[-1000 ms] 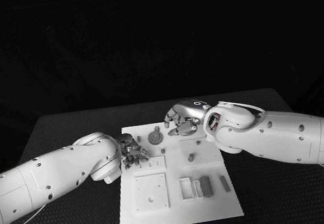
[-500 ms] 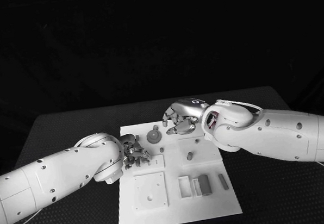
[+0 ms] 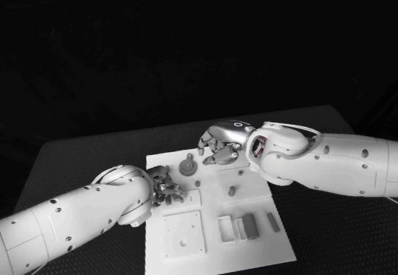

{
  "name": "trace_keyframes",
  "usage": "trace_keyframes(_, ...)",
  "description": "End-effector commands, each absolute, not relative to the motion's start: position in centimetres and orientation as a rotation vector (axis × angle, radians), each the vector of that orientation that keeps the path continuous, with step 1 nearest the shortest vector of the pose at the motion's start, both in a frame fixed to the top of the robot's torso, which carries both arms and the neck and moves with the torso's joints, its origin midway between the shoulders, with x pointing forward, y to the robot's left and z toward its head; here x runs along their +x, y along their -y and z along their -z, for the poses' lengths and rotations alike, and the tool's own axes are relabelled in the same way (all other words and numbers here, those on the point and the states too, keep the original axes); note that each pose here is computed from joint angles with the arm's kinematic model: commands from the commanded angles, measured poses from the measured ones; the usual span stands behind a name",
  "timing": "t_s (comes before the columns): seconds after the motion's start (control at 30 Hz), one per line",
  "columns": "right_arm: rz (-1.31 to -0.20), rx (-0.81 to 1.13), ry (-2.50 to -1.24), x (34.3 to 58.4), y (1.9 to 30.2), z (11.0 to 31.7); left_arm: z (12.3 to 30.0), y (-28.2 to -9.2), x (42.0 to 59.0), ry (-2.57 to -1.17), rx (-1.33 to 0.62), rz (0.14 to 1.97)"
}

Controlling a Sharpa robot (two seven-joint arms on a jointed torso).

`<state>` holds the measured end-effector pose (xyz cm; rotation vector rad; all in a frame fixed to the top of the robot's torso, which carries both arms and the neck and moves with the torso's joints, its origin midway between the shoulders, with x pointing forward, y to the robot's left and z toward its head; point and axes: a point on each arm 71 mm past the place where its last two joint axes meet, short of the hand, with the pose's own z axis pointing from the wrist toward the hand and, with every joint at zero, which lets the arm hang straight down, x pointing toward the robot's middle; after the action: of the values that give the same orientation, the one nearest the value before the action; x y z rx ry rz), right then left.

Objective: Assemble the parts on the task board

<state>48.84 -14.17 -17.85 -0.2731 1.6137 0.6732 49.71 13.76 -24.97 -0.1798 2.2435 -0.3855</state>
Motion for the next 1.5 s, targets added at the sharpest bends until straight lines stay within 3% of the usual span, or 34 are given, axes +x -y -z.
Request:
trace_keyframes(0.03,-0.672,-0.280,-1.619,48.80,14.09,17.86,24.96,-13.43,49.67,-2.244,-0.141,0.375)
trace_keyframes(1.5,-0.673,-0.281,-1.621,48.77,13.97,17.83,25.49,-13.17,49.56,-2.228,-0.122,0.373)
